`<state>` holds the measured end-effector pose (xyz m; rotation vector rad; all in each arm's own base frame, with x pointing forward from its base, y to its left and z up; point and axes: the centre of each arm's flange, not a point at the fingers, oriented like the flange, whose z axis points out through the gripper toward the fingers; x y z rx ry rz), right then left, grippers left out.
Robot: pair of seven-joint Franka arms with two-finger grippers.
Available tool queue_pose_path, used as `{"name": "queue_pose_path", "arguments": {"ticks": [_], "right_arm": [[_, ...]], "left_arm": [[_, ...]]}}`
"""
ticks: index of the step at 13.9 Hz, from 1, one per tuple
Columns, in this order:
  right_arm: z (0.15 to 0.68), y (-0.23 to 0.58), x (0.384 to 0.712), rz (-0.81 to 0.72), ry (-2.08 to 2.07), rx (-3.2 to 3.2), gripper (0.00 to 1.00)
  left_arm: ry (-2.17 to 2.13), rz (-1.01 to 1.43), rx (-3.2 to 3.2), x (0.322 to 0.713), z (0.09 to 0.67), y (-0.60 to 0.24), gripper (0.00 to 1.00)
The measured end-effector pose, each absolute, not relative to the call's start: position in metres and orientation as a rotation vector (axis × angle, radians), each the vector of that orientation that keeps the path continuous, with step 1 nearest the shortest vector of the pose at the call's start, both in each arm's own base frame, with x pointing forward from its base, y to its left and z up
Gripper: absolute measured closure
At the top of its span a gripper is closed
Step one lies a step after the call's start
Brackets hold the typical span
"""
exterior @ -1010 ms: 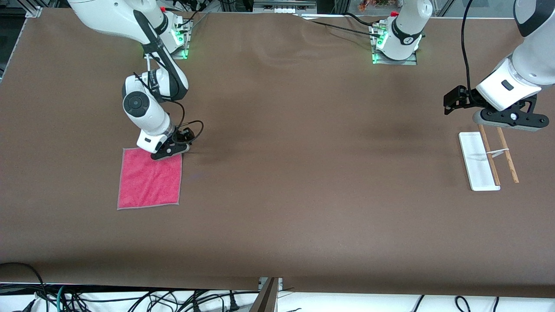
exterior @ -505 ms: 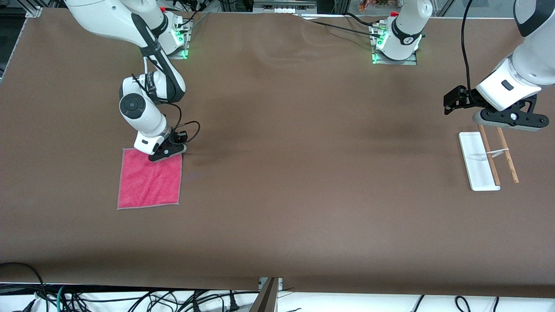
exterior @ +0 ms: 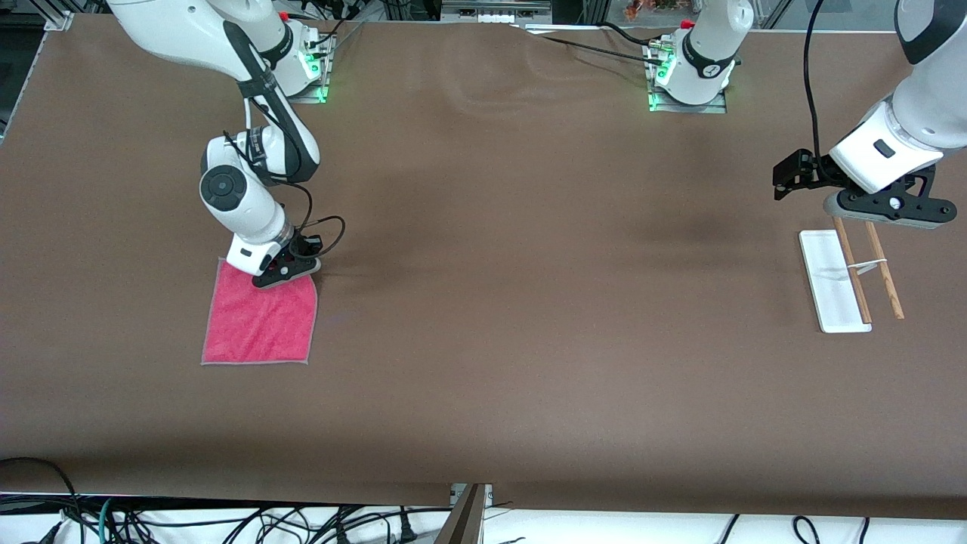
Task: Pass towel and hang on rack
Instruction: 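Lower the right gripper and pinch the towel corner, then lift the towel with the right gripper toward the table middle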
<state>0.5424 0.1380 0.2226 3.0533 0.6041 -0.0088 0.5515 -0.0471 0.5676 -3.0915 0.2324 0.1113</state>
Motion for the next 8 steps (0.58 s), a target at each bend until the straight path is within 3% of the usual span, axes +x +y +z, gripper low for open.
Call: {"name": "queue_pose_path", "arguments": {"ticks": [4, 8], "right_arm": [[0.341, 0.158, 0.593, -0.150, 0.544, 3.053, 0.98], [0.450, 0.179, 0.610, -0.244, 0.537, 3.099, 0.98]], "left_arm": [[0.232, 0.112, -3.092, 0.551, 0.568, -0.047, 0.00], [0.232, 0.113, -3.091, 0.551, 0.568, -0.047, 0.00]]}}
